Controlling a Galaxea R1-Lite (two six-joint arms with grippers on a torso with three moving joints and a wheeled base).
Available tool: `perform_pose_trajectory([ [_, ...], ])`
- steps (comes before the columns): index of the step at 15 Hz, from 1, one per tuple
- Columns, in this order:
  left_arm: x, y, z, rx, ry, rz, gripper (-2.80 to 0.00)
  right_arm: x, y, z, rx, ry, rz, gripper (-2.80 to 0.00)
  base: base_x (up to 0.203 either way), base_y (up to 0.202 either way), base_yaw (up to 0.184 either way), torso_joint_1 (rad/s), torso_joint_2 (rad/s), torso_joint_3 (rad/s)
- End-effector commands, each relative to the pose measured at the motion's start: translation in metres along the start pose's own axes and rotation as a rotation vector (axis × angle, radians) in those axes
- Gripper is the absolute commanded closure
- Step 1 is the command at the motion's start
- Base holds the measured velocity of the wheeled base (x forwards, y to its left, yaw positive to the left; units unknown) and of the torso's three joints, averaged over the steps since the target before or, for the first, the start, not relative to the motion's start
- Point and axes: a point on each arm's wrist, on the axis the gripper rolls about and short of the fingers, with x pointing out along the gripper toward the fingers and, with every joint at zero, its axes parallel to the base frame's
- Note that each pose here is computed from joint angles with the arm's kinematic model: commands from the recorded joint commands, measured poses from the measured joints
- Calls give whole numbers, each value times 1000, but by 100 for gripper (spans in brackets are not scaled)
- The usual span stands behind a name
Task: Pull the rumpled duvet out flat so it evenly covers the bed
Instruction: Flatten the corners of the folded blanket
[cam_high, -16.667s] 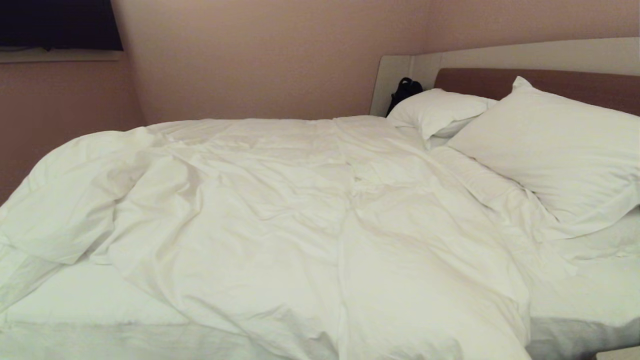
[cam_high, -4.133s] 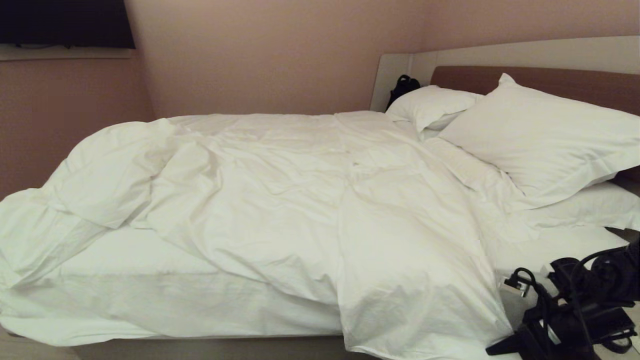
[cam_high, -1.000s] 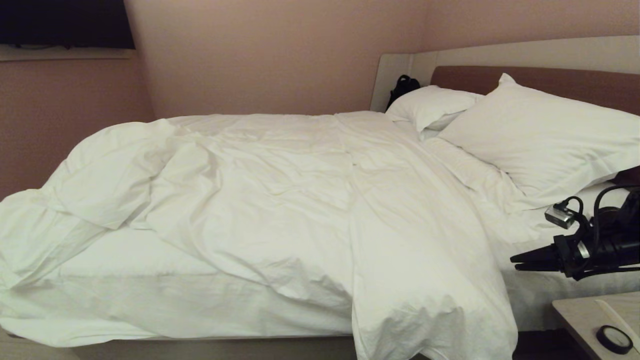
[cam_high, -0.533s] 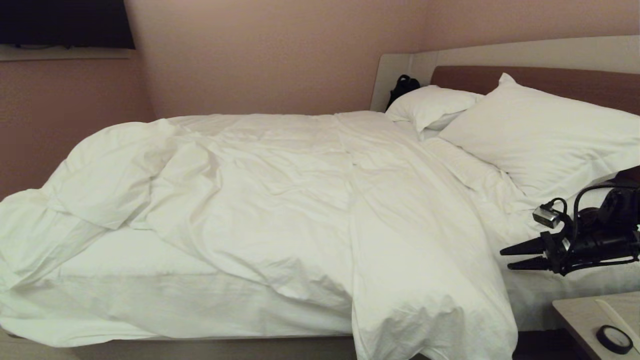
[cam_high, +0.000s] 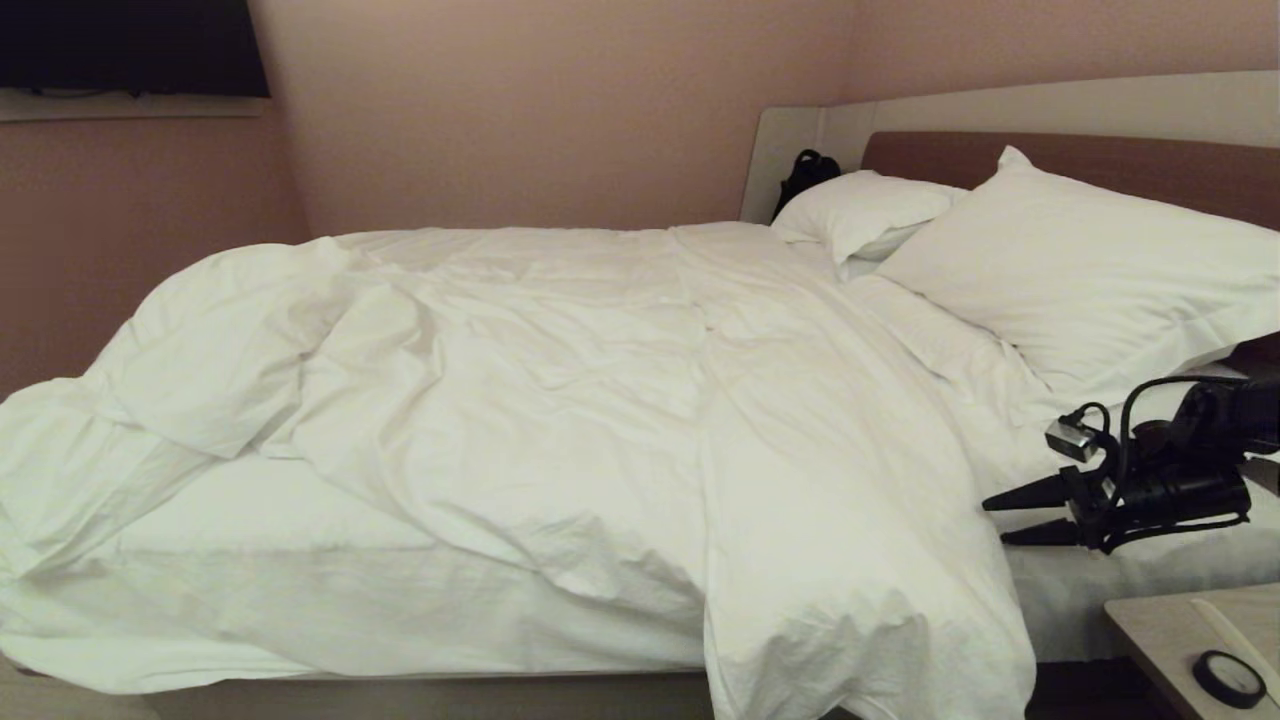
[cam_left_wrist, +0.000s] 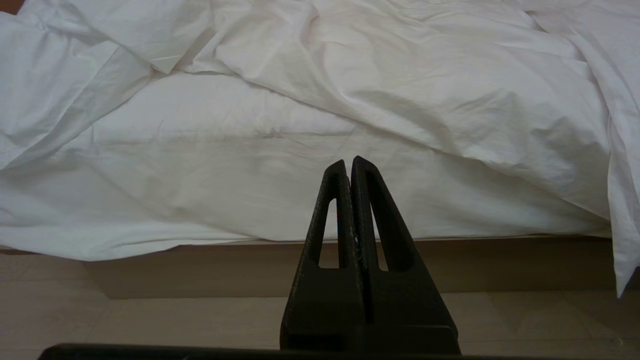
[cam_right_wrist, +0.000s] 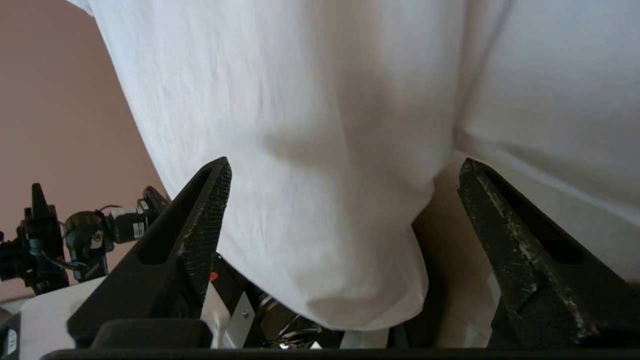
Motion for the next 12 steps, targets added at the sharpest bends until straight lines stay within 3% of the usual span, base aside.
perform_pose_trajectory([
  [1,0,0,0,0,0,0,0,6,1,1,-8,7,10,-280,0,0,0,0,0,0],
  [6,0,0,0,0,-2,0,0,34,11,8,-41,47,29,-280,0,0,0,0,0,0],
  [12,0,0,0,0,0,0,0,41,19,6,-21,82,47,-280,0,0,0,0,0,0],
])
